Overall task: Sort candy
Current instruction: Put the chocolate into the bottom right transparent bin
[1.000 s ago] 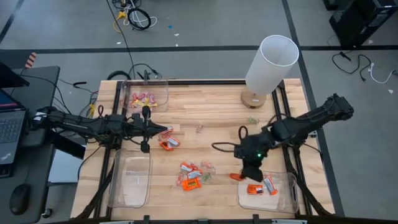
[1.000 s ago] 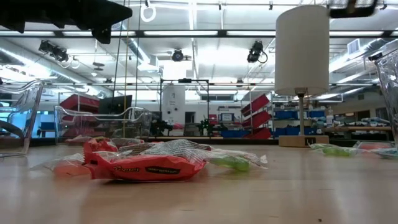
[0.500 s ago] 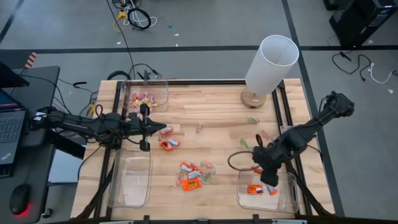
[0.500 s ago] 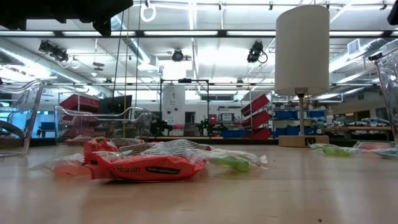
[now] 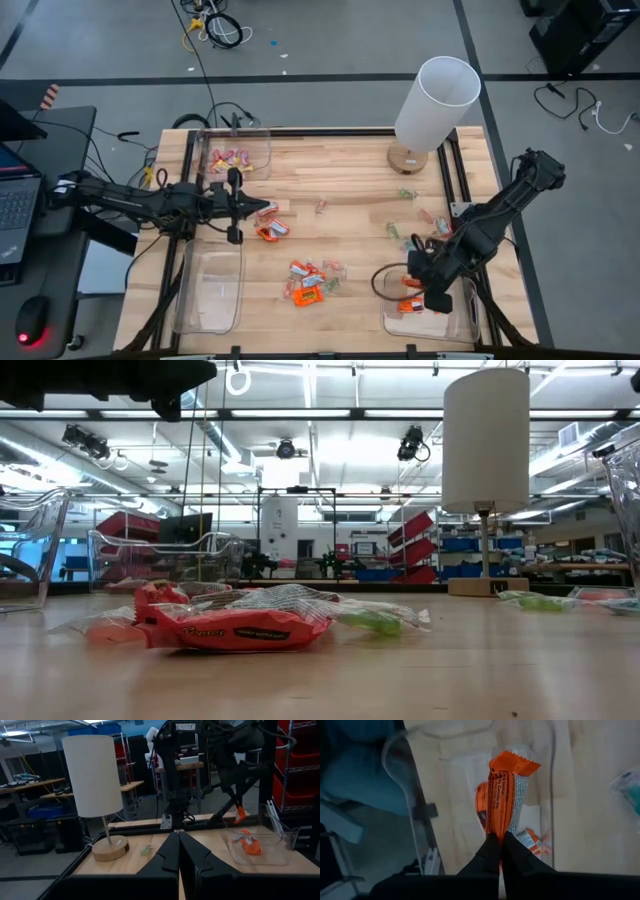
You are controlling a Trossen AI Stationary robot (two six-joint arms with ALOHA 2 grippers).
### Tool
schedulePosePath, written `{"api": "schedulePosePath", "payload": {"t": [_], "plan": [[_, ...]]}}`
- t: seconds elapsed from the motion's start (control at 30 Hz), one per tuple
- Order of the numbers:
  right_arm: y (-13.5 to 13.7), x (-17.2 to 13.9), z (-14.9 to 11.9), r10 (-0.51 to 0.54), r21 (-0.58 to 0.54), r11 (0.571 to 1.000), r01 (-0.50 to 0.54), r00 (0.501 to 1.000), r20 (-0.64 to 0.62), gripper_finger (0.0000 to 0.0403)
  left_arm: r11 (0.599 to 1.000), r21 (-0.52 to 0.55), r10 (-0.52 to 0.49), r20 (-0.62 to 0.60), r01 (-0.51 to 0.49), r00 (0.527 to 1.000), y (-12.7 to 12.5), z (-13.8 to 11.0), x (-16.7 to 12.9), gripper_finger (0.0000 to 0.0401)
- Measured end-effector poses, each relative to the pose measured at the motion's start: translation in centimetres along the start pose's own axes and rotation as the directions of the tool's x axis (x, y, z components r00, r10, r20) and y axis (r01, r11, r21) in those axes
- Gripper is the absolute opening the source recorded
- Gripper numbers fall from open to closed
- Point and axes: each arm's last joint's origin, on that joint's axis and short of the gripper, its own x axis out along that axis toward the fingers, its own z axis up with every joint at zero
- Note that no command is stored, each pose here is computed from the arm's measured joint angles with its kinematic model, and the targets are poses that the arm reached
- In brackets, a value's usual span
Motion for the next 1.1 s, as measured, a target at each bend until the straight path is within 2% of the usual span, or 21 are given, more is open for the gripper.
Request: {"api": "schedulePosePath", "payload": {"t": [0.6,1.0,1.1], "plan": [[2.2,6.9,0.8,-0.122,-0.038,0.992,0.118,0.986,-0.116,0.0,1.0,0.011,-0.004,-0.028,0.004,1.0,-0.1,-0.4,0.4,0.0001],[2.1,7.3,1.0,-0.156,-0.027,0.988,0.154,0.984,-0.088,0.0012,1.0,0.012,-0.004,-0.028,0.004,1.0,-0.1,-0.4,0.4,0.0001],[2.0,7.3,1.1,-0.175,0.014,0.984,0.176,0.982,-0.064,0.002,1.0,0.012,-0.004,-0.028,0.004,1.0,-0.1,-0.4,0.4,0.0001]]}}
